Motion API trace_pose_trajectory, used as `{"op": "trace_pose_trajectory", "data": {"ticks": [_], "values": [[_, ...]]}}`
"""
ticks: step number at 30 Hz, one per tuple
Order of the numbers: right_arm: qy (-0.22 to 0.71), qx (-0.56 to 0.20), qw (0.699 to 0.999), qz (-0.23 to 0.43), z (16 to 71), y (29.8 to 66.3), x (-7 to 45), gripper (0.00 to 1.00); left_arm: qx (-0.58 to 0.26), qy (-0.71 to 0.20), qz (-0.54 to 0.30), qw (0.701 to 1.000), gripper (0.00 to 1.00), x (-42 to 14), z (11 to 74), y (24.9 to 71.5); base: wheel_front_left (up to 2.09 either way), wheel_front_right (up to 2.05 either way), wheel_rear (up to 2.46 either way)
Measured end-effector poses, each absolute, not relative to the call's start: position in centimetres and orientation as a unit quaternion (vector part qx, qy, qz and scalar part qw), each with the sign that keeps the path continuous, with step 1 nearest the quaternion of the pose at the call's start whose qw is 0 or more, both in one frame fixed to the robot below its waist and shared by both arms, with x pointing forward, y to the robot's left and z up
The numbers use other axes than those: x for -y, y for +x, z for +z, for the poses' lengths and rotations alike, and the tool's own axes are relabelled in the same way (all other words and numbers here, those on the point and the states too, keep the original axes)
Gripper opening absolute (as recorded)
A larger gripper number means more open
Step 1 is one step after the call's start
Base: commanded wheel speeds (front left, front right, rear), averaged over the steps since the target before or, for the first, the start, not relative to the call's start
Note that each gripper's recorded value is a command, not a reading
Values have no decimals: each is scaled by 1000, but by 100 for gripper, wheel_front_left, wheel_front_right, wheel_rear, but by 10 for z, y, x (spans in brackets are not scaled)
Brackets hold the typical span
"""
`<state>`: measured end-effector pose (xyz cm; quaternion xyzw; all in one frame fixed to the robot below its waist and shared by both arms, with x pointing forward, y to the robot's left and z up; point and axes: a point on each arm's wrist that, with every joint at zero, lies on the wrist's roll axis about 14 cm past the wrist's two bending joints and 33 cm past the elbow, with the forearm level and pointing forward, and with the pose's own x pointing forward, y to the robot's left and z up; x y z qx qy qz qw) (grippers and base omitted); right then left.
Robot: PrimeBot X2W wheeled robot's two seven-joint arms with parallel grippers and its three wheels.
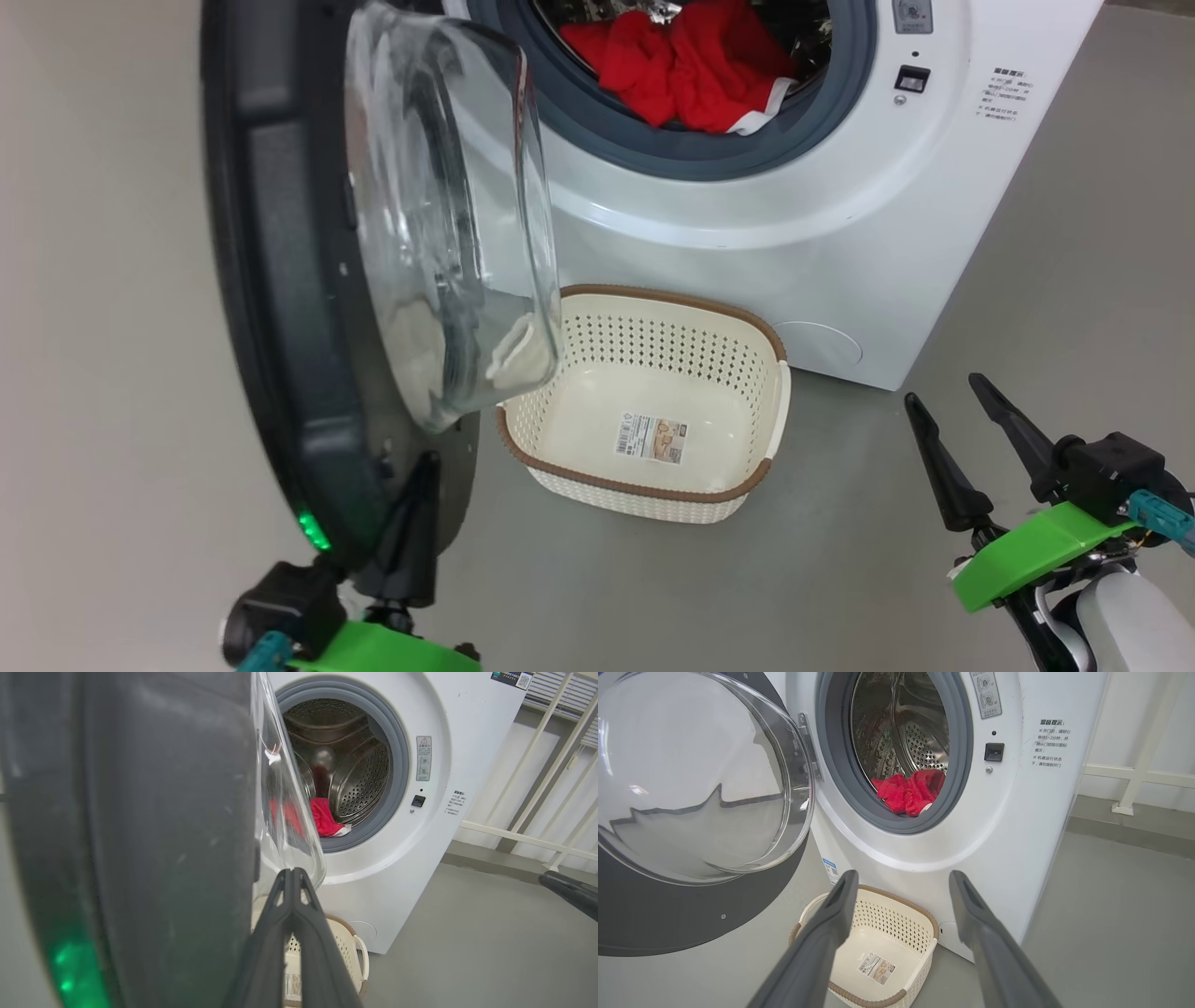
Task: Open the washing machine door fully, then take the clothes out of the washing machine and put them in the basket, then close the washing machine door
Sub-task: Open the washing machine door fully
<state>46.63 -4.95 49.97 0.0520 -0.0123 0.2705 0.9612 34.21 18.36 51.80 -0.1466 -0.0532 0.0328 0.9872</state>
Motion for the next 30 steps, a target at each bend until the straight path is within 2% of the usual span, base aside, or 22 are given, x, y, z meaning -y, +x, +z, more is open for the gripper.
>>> {"op": "trace_pose_trajectory", "data": {"ticks": [16,30], "values": [[50,23,959,279,506,469,43,100,60,-113,137,982,0,-255,516,325,0,0,0],[45,23,957,284,504,470,43,100,38,-81,186,979,0,-297,502,317,0,0,0]]}}
